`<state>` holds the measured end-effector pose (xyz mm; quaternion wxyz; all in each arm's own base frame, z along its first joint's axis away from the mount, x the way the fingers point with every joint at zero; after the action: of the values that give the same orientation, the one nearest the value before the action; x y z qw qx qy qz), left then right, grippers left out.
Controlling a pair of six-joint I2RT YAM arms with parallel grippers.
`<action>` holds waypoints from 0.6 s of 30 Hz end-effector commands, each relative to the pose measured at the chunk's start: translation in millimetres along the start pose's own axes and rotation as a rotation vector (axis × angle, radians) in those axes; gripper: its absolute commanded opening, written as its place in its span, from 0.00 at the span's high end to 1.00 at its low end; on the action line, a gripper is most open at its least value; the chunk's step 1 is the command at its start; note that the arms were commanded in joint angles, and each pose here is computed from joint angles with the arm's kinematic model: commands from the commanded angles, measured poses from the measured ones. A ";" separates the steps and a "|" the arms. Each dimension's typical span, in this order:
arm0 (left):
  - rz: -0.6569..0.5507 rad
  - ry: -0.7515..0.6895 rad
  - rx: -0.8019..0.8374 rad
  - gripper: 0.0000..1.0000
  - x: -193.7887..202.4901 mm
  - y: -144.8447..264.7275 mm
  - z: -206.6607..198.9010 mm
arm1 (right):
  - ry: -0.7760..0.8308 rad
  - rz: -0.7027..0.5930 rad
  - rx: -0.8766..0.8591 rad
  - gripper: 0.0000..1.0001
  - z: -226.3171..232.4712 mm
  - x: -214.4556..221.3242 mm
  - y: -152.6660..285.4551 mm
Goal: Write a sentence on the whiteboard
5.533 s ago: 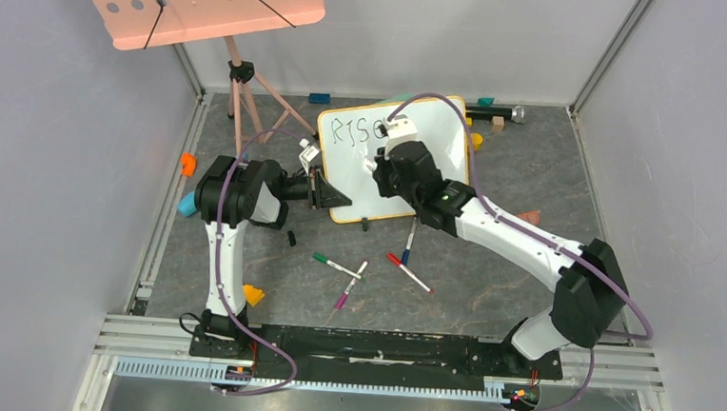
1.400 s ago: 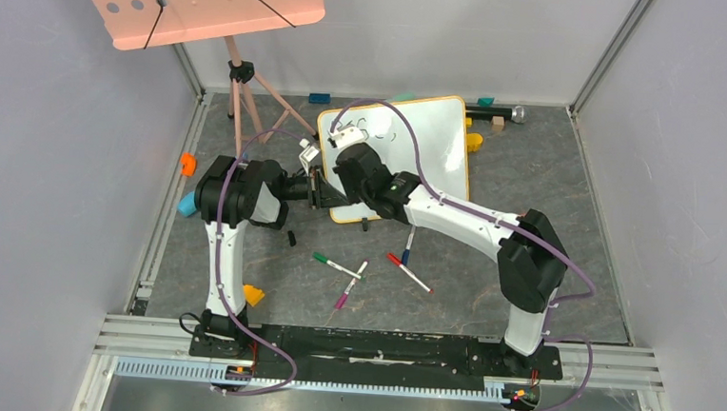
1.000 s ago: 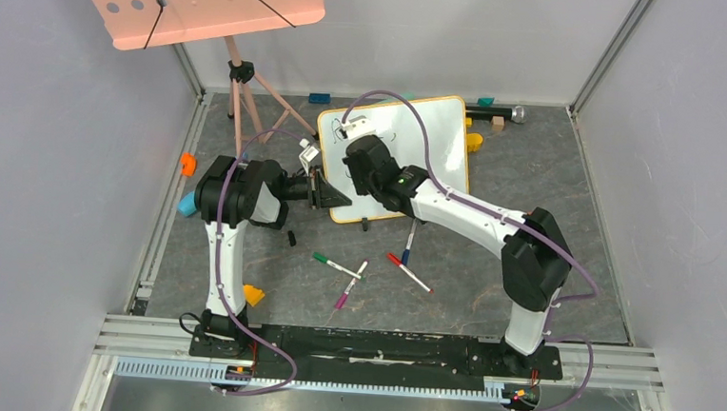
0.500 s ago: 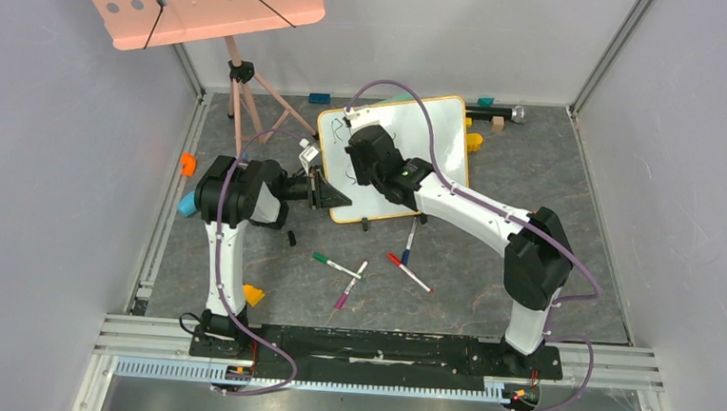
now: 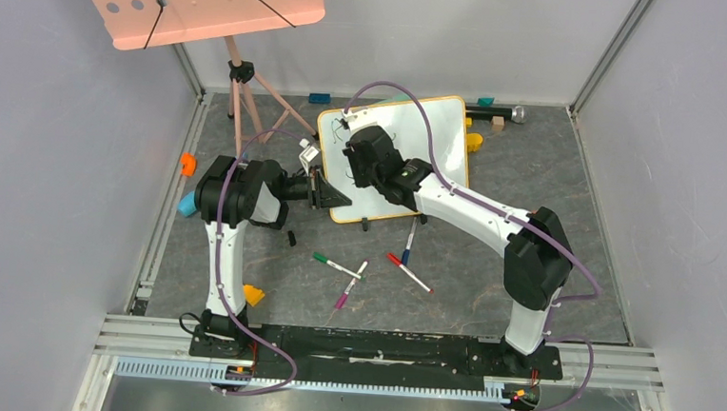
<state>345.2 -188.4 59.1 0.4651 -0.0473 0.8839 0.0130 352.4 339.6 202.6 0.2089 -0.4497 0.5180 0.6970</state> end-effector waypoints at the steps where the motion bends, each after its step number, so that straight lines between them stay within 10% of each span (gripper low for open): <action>1: 0.070 -0.067 0.093 0.98 22.8 -0.7 -10.4 | -0.024 -0.054 -0.013 1.00 1.6 -14.1 4.8; 18: 0.069 -0.065 0.092 0.98 23.0 -0.3 -10.1 | -0.009 -0.024 0.015 1.00 0.0 -3.4 -7.3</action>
<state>345.2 -188.4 59.1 0.4651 -0.0473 0.8839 0.0130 353.2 339.5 197.1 0.2061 -0.4477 0.5235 0.6950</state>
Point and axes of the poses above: each gripper's point midway between its finger pads, its own y axis back along the fingers, its own z axis along the line the jaws close on, x = y × z, the point moved 4 cm from there along y, back along the fingers, and after that the axes turned 6 degrees about -y, right-handed, at the moved point
